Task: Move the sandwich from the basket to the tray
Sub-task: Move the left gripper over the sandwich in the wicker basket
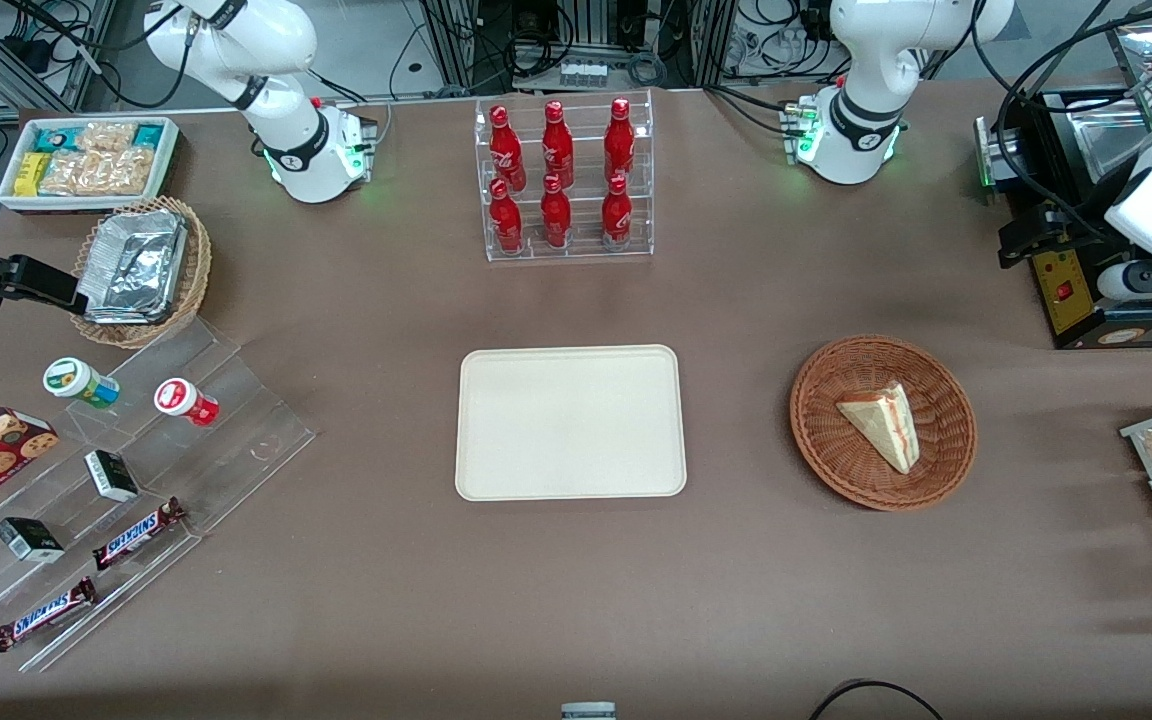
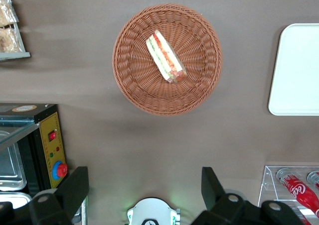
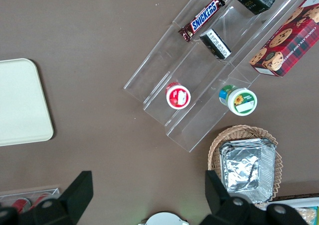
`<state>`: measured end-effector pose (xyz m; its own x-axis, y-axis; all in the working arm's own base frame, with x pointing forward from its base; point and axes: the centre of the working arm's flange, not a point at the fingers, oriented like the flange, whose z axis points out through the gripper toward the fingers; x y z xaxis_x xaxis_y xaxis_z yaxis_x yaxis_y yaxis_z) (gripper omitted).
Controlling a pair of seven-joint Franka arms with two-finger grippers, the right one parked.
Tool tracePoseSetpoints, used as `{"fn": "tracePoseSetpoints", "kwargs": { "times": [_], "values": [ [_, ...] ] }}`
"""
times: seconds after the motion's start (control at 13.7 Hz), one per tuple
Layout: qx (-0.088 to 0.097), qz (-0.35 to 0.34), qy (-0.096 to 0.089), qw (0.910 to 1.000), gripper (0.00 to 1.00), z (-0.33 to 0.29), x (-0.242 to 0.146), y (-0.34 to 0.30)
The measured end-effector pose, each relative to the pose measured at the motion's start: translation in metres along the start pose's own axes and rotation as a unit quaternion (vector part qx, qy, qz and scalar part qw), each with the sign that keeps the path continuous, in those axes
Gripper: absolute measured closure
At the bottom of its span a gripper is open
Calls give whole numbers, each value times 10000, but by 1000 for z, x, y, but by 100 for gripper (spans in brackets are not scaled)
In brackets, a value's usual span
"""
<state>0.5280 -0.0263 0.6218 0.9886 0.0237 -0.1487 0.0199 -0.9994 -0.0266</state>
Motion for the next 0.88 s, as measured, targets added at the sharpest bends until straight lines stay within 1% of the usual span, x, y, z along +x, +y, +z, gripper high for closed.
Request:
{"fn": "tracePoseSetpoints", "kwargs": {
  "times": [0.29,0.44,0.66,0.8,0.88],
  "values": [
    [-38,156,-71,9998,0,0,-2,-29],
    [-37,159,-90,9998,0,4,0,-29],
    [10,88,-9,10000,0,28,19,-22],
    [22,-136,32,9999,0,64,35,-16],
    [26,-252,85,9996,0,87,42,-10]
  ]
}}
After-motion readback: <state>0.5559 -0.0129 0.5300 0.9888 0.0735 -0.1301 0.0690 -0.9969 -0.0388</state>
